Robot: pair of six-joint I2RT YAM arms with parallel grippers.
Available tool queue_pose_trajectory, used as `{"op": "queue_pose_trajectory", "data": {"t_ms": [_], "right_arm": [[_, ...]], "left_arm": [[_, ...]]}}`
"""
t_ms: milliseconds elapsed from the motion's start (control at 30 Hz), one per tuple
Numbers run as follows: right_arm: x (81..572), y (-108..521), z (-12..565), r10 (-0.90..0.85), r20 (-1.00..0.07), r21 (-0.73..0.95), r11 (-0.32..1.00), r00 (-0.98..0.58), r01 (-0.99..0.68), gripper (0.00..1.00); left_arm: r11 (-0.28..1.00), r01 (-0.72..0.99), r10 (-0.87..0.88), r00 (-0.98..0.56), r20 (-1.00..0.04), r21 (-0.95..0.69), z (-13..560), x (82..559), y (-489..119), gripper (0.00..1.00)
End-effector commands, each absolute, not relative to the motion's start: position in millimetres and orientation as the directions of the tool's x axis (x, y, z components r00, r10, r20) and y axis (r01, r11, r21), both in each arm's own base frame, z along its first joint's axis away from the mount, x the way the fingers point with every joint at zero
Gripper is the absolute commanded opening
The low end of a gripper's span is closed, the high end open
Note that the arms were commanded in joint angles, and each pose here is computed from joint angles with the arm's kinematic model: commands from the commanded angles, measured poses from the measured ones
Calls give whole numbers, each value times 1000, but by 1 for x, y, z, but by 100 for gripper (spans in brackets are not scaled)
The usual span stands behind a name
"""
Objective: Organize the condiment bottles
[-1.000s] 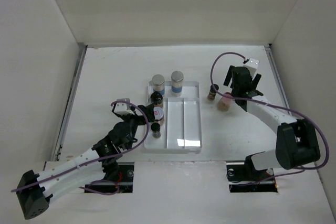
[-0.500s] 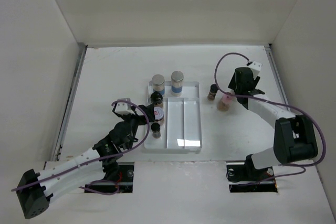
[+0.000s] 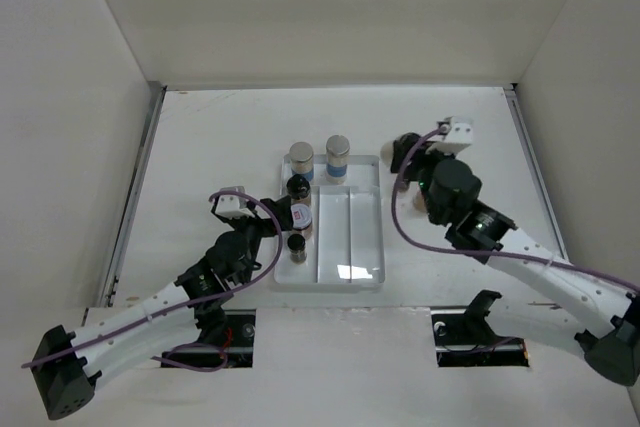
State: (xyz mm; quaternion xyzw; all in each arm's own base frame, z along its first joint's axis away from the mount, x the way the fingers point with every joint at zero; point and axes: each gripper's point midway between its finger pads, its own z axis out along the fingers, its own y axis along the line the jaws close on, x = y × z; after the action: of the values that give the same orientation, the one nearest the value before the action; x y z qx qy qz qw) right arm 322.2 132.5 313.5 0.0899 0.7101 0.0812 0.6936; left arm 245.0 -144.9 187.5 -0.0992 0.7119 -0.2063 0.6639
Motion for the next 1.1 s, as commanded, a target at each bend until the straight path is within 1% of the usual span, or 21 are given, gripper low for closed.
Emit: {"op": "queue_pose_trajectory", "data": {"t_ms": [0,133,300,500,800,900,933,1000,1033,1067], "right_arm": [[307,190,314,207,-978,210,970,-39,-125,49],[287,259,274,174,-976,205,940,-135,-274,49],[287,309,236,115,-975,176,923,-192,-343,49],[299,331,203,66,-973,142,927,-222,-347,50],[328,340,169,52,-972,121,947,-231,-297,54],[335,336,160,45,-971,109,957,-234,-267,59],[337,334,160,50,-972,111,959,-231,-260,65],[334,331,167,57,-973,116,958,-225,-261,82],[333,327,175,60,-975,116,959,-214,-260,88],[330,321,183,65,-977,117,960,-204,-255,92]], "left_arm": [[883,119,-451,-52,-891,-454,200,247,-137,89],[885,102,-452,-44,-891,-454,198,247,-131,89],[889,92,-447,-44,-894,-449,196,248,-129,89],[888,96,-447,-46,-894,-449,195,248,-129,89],[891,103,-438,-59,-897,-442,193,248,-133,89],[885,110,-449,-51,-892,-452,195,247,-133,89],[887,105,-446,-52,-893,-449,194,248,-132,89],[889,103,-442,-56,-895,-446,193,248,-132,89],[887,109,-445,-56,-894,-449,194,247,-134,89],[884,113,-450,-53,-891,-453,196,246,-134,89]]}}
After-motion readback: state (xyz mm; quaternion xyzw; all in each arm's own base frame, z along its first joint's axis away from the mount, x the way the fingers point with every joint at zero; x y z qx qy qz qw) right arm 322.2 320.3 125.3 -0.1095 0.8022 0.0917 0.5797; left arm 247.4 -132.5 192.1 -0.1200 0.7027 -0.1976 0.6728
